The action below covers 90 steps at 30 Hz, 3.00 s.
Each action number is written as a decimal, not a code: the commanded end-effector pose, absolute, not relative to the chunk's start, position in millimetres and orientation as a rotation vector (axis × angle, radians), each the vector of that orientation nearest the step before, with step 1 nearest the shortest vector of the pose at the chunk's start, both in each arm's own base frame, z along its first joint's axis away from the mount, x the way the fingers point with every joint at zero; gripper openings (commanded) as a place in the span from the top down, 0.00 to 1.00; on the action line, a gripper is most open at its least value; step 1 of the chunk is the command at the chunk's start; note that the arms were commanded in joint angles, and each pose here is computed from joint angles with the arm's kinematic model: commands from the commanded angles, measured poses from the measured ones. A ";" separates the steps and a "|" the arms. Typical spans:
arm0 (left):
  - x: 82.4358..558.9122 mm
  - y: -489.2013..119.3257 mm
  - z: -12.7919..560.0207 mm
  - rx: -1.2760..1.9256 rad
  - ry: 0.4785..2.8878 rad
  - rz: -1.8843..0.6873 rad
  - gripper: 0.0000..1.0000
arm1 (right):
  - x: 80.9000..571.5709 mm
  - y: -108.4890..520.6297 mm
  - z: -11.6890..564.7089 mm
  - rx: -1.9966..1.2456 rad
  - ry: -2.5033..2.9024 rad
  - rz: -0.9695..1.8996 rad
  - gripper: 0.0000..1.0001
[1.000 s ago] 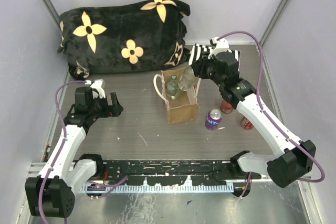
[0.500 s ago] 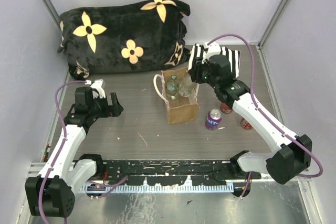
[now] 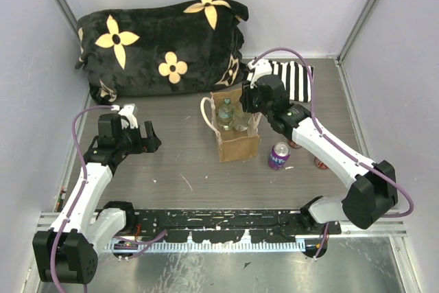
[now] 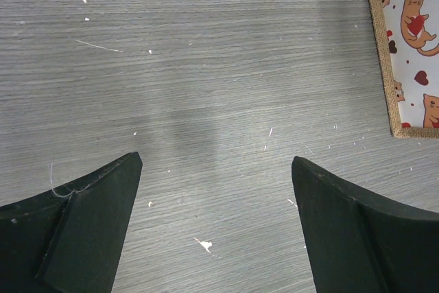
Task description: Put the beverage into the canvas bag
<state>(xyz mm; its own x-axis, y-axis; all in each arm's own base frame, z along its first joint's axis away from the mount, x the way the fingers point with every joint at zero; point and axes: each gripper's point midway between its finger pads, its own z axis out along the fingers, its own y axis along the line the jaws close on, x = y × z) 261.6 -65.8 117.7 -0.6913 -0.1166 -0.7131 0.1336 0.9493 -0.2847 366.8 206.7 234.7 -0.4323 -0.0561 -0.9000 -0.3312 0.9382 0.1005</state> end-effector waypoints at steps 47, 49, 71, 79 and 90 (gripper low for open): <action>267.4 -69.9 111.8 0.001 2.324 -0.439 0.02 | 393.1 224.0 216.0 -0.264 1.860 0.296 0.99; 267.7 -69.7 112.0 -0.001 2.324 -0.439 0.02 | 393.6 223.8 212.3 -0.266 1.875 0.290 0.99; 265.3 -69.8 114.7 0.002 2.308 -0.440 0.02 | 388.1 226.3 206.2 -0.290 1.902 0.309 0.48; 264.8 -70.3 114.2 0.003 2.310 -0.443 0.02 | 393.9 218.8 230.9 -0.260 1.846 0.266 0.33; 265.0 -71.0 114.4 0.005 2.311 -0.449 0.02 | 401.9 218.2 300.7 -0.175 1.699 0.308 0.29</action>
